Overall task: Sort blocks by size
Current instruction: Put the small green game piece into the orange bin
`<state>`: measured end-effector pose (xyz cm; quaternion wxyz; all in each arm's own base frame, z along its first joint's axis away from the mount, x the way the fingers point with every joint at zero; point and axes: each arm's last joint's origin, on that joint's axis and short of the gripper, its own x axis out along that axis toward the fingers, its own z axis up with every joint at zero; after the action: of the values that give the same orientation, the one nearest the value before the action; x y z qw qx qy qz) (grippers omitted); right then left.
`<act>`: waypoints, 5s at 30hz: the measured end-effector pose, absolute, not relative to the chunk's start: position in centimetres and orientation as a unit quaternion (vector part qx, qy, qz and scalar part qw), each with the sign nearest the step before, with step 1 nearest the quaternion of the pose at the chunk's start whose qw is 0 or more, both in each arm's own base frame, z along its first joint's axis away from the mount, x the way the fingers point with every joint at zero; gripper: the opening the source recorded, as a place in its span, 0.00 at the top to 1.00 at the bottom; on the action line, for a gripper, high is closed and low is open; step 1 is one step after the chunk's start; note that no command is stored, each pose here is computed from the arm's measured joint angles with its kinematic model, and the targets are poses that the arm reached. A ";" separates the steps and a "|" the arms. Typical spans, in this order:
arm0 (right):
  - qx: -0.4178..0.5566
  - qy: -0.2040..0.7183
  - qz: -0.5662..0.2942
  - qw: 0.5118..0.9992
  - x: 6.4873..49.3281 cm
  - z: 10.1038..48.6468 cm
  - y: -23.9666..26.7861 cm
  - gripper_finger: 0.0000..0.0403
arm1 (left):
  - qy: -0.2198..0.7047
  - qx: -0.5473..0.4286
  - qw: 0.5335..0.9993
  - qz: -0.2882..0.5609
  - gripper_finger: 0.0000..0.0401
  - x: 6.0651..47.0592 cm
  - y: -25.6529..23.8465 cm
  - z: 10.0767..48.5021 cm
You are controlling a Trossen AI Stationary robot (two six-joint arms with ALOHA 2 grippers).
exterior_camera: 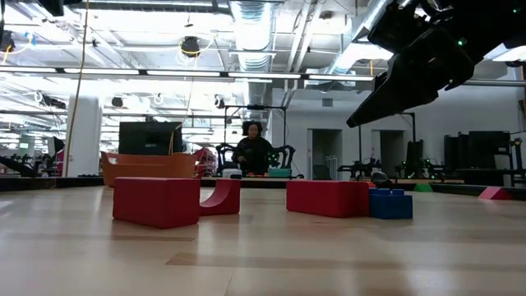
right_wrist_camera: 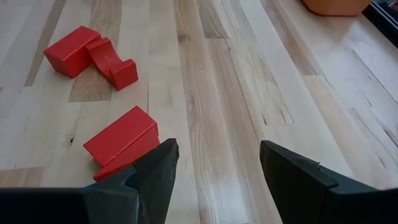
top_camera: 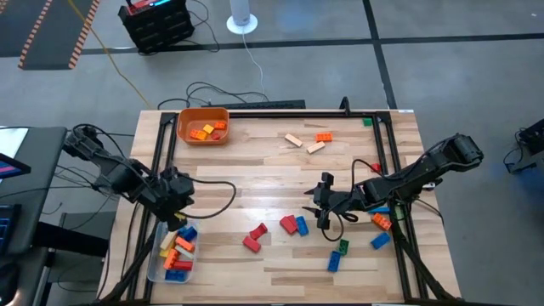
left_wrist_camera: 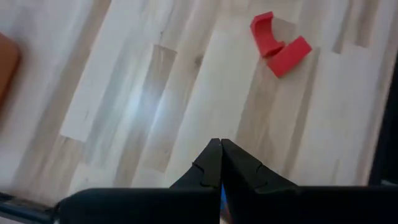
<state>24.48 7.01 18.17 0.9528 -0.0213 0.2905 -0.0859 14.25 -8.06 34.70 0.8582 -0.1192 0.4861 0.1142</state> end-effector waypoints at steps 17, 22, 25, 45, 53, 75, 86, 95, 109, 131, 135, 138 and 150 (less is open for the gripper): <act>-0.013 0.430 -0.013 0.902 22.7 18.8 11.0 0.35 | 0.515 0.042 0.830 0.210 0.95 24.8 -7.7 28.6; -0.023 0.511 0.021 0.859 21.1 19.6 12.5 0.35 | 0.530 0.101 0.821 0.184 0.78 28.0 -7.2 26.1; -0.029 0.538 0.061 0.841 20.2 20.0 13.6 0.35 | 0.549 0.132 0.807 0.174 0.69 29.1 -6.6 24.8; -0.281 0.611 0.220 0.706 20.0 20.3 18.7 0.31 | 0.570 0.115 0.789 0.198 0.62 30.1 -3.3 24.1; -0.363 0.633 0.257 0.634 21.5 18.7 20.3 0.28 | 0.584 0.096 0.781 0.200 0.62 29.9 -2.9 23.9; -0.419 0.607 0.289 0.610 21.9 15.5 20.5 0.28 | 0.613 0.085 0.755 0.216 0.62 28.9 -3.3 23.8; -0.400 0.627 0.282 0.606 21.8 14.6 19.5 0.49 | 0.619 0.088 0.749 0.217 0.62 28.7 -3.3 23.8; -0.336 0.687 0.261 0.589 22.1 15.2 17.4 0.60 | 0.622 0.082 0.749 0.211 0.62 28.7 -3.3 23.8; -0.086 0.545 0.198 0.810 23.0 26.4 8.4 0.58 | 0.556 0.213 0.784 0.174 0.62 29.3 -5.8 22.0; 0.084 0.319 0.322 0.888 29.0 27.9 0.1 0.58 | 0.358 0.380 0.836 0.169 0.62 30.8 -12.2 24.1; 0.098 0.344 0.302 0.883 30.5 25.6 -1.4 0.58 | 0.341 0.365 0.856 0.132 0.62 31.8 -11.7 24.5; 0.097 0.357 0.300 0.879 31.2 24.3 -1.9 0.58 | 0.323 0.369 0.864 0.112 0.62 32.3 -11.6 24.8; 0.080 0.331 0.309 0.888 33.5 22.1 -2.0 0.58 | 0.250 0.356 0.900 0.013 0.62 34.6 -9.4 26.1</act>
<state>33.52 -2.05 22.10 0.8881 0.0801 0.3306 0.3092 34.57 -9.40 26.08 0.9001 0.3562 0.2504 0.0129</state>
